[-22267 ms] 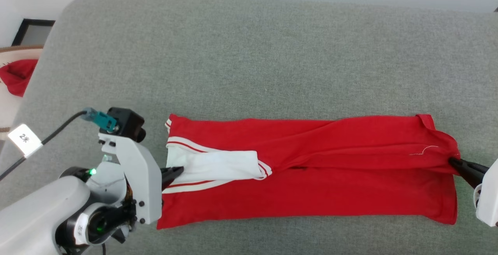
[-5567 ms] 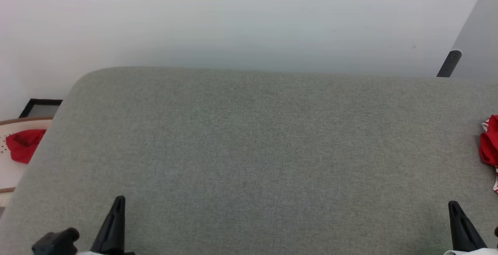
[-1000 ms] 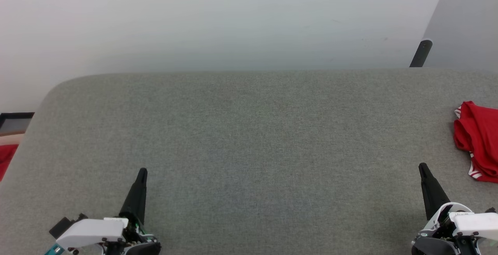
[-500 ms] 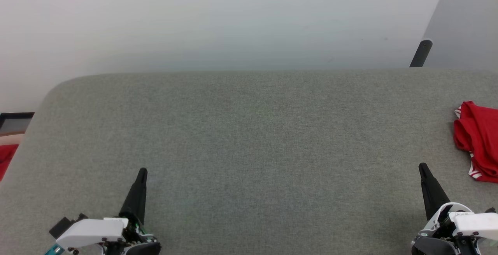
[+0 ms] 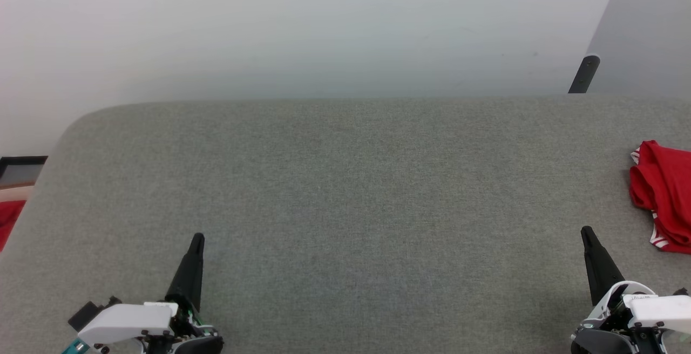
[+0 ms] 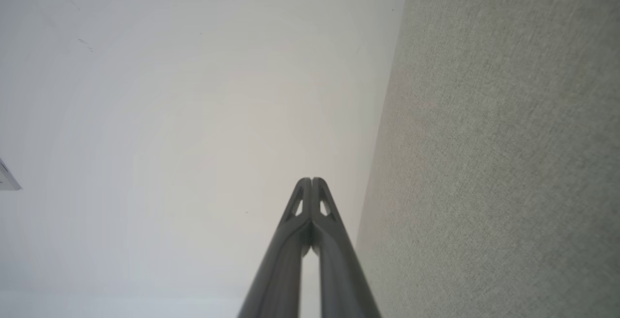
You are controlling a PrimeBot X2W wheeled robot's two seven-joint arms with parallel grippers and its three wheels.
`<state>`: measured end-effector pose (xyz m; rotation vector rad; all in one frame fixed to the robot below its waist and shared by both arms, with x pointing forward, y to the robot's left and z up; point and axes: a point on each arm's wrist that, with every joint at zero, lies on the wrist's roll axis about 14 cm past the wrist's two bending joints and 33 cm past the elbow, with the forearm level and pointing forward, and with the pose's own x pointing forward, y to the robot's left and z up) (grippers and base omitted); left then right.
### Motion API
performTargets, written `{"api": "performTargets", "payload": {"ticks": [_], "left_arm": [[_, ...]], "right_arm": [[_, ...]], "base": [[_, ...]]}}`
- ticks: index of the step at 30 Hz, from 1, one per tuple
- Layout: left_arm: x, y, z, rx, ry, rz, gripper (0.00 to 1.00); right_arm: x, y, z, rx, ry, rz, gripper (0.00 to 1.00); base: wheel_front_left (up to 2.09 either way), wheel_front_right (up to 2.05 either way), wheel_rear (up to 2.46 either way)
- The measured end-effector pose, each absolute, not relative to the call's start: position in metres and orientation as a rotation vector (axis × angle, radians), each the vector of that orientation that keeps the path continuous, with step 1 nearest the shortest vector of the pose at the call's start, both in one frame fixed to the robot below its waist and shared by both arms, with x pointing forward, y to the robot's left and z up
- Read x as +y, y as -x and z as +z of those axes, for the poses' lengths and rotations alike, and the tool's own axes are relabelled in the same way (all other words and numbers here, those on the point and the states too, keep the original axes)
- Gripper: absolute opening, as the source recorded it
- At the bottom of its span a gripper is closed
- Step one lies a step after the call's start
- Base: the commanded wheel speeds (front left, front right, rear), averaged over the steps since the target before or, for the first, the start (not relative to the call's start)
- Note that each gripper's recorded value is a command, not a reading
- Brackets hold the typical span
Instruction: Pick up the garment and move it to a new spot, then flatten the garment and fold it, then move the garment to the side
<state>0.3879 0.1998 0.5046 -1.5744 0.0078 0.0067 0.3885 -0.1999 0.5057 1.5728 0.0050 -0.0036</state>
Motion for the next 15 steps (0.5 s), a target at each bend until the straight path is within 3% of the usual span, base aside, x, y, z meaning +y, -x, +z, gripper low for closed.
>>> {"api": "performTargets", "payload": {"ticks": [15], "left_arm": [[0.1998, -0.3879, 0.5047, 0.007, 1.575, 0.007, 0.00]], "right_arm": [[-0.1998, -0.3885, 0.5056, 0.005, -1.573, -0.004, 0.00]], "base": [[0.00, 0.00, 0.00]]}}
